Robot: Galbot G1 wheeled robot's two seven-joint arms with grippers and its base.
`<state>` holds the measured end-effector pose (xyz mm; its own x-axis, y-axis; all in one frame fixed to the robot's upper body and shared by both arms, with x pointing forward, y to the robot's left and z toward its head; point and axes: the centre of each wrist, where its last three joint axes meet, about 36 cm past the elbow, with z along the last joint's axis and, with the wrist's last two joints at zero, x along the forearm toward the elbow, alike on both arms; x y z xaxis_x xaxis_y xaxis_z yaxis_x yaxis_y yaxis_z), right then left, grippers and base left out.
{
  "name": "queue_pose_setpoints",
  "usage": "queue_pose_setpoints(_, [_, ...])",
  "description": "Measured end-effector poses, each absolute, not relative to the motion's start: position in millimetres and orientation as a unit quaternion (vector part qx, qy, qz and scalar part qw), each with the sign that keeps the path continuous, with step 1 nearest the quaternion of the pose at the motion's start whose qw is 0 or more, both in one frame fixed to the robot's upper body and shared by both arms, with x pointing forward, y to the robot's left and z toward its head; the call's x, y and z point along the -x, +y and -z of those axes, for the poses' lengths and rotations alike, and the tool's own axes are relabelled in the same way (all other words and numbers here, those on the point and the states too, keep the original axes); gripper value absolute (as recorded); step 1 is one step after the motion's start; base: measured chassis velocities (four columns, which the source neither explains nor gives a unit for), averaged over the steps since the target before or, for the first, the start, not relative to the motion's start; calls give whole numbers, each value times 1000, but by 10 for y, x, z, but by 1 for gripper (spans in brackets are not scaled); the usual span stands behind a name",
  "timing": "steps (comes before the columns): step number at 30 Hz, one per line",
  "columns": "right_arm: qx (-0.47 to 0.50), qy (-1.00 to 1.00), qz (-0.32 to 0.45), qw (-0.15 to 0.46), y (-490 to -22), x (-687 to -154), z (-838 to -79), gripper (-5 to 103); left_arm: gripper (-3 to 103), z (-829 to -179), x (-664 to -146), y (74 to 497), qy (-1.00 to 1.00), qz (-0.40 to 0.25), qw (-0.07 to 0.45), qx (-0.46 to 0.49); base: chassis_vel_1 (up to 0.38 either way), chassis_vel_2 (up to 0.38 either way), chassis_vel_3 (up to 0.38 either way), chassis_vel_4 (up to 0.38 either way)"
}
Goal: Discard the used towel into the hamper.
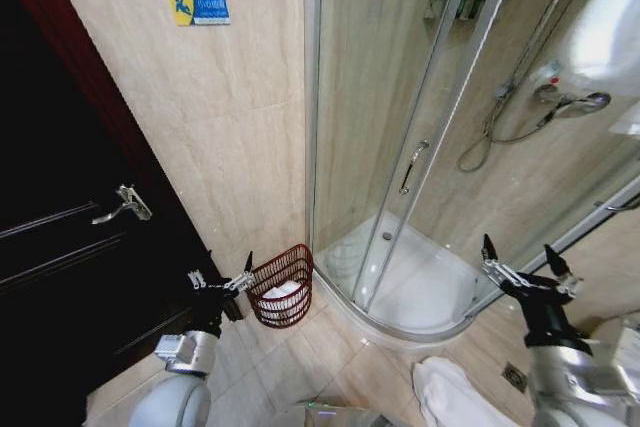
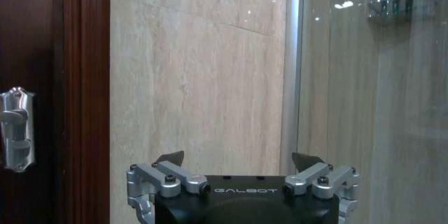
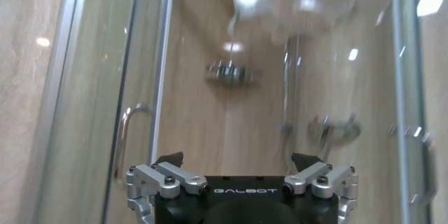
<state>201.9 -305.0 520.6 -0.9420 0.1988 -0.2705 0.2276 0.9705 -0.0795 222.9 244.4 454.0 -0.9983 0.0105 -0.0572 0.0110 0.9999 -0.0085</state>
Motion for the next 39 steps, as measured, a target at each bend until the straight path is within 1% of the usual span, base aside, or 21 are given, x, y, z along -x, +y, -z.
queue_pose_setpoints(2, [-120, 976, 84, 161, -3028, -1967, -5165, 100, 100, -4540, -2229, 2444, 1000, 4, 29, -5, 0, 0, 0, 0])
queue_pose_setpoints(3, [-120, 976, 84, 161, -3028, -1967, -5165, 100, 100, -4540, -2229, 2444, 1000, 4, 29, -5, 0, 0, 0, 0])
queue_pose_setpoints(6, [-122, 962, 125, 210, -3062, -1939, -5100, 100, 100, -4540, -2228, 2444, 1000, 4, 29, -5, 0, 0, 0, 0])
queue_pose_setpoints(9, [-124, 960, 130, 214, -3124, -1932, -4945, 100, 100, -4540, -2229, 2444, 1000, 4, 29, -5, 0, 0, 0, 0])
queue_pose_setpoints(13, [-132, 961, 118, 212, -3181, -1919, -4808, 100, 100, -4540, -2229, 2444, 1000, 4, 29, -5, 0, 0, 0, 0])
queue_pose_setpoints(20, [-144, 962, 75, 219, -3186, -1909, -4984, 100, 100, -4540, -2229, 2444, 1000, 4, 29, -5, 0, 0, 0, 0])
queue_pose_setpoints(32, [-135, 961, 64, 233, -3128, -1968, -5053, 100, 100, -4540, -2229, 2444, 1000, 4, 29, -5, -5, -3, 3, 1])
queue_pose_setpoints(39, [-141, 960, 61, 234, -3161, -1970, -5051, 100, 100, -4540, -2229, 2444, 1000, 4, 29, -5, -105, -100, 103, 109])
